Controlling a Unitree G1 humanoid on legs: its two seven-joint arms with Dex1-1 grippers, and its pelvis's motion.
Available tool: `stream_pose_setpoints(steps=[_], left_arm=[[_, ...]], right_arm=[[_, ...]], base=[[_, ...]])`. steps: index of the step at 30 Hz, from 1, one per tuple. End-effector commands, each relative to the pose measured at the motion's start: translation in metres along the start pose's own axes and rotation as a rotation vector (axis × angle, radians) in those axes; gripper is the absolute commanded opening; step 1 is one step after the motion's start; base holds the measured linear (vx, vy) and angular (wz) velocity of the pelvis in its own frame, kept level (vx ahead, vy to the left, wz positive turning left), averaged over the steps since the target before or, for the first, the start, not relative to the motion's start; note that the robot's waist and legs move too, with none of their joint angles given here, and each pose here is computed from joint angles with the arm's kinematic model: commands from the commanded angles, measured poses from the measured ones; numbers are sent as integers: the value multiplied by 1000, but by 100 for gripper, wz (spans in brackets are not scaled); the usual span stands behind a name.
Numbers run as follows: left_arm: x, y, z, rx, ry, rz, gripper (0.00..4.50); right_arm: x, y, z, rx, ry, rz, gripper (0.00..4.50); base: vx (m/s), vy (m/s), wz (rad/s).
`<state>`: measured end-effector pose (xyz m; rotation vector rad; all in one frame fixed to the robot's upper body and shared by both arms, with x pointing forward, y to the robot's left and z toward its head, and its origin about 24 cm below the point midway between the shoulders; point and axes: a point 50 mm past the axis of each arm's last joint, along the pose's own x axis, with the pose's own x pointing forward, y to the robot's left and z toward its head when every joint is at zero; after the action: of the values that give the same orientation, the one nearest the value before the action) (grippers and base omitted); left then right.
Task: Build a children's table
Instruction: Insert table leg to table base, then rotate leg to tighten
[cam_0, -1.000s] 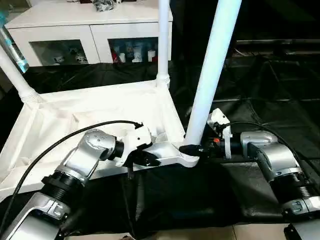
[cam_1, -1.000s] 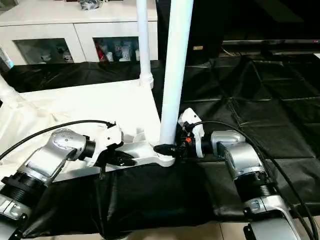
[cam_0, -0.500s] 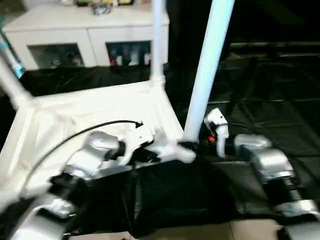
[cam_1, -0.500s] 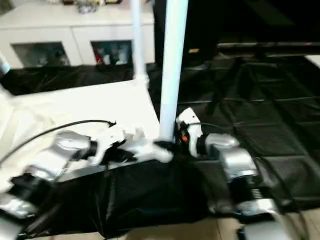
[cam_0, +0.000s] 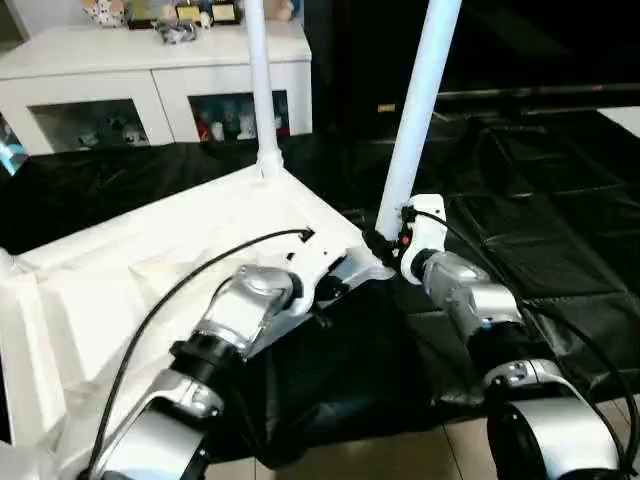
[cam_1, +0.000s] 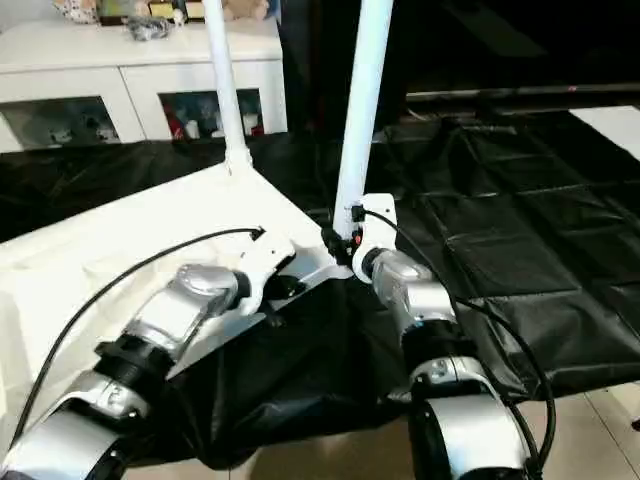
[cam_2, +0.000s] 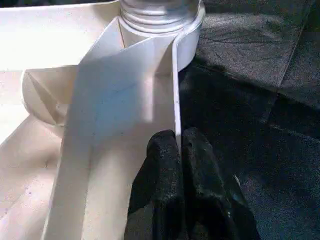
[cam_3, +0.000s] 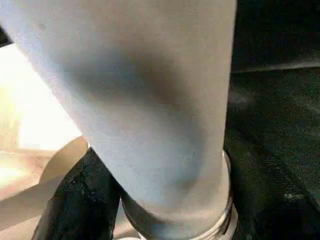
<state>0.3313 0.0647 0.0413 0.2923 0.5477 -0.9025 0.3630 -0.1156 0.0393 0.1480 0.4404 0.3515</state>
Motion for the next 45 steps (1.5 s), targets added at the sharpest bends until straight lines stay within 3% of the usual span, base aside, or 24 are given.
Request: stream_pose_setpoints(steps=[1, 12, 13, 14, 24, 29, 36, 40, 45], left_arm=[[3, -8, 39, 71, -118, -29, 0], [2, -4, 37, 69, -113, -14, 0], [2, -4, 37, 72, -116, -19, 0], [1, -4, 37, 77, -118, -23, 0], [-4, -3, 34, 103, -133, -58, 0], [-6, -3, 33, 122, -139, -79, 0], [-17, 0, 26, 194, -166, -159, 0], [-33, 3, 17, 272, -200, -263, 0], [-43, 9, 10, 304, -190, -317, 0]], right_arm=[[-1, 8, -67, 60, 281, -14, 259], [5, 14, -56, 75, 224, 10, 259], [6, 15, -54, 78, 215, 26, 315], [6, 15, -52, 77, 207, 32, 329], [8, 14, -31, 3, 94, 95, 405], [3, 13, -13, -60, -32, 183, 444], [-22, 0, 0, -228, -108, 320, 444], [-59, -19, 7, -336, -126, 461, 444], [-84, -27, 9, -439, -91, 568, 444]], base=[[0, 0, 0], [0, 0, 0], [0, 0, 0], [0, 0, 0], [0, 0, 0], [0, 0, 0], [0, 0, 0], [49, -16, 1], [32, -3, -1]])
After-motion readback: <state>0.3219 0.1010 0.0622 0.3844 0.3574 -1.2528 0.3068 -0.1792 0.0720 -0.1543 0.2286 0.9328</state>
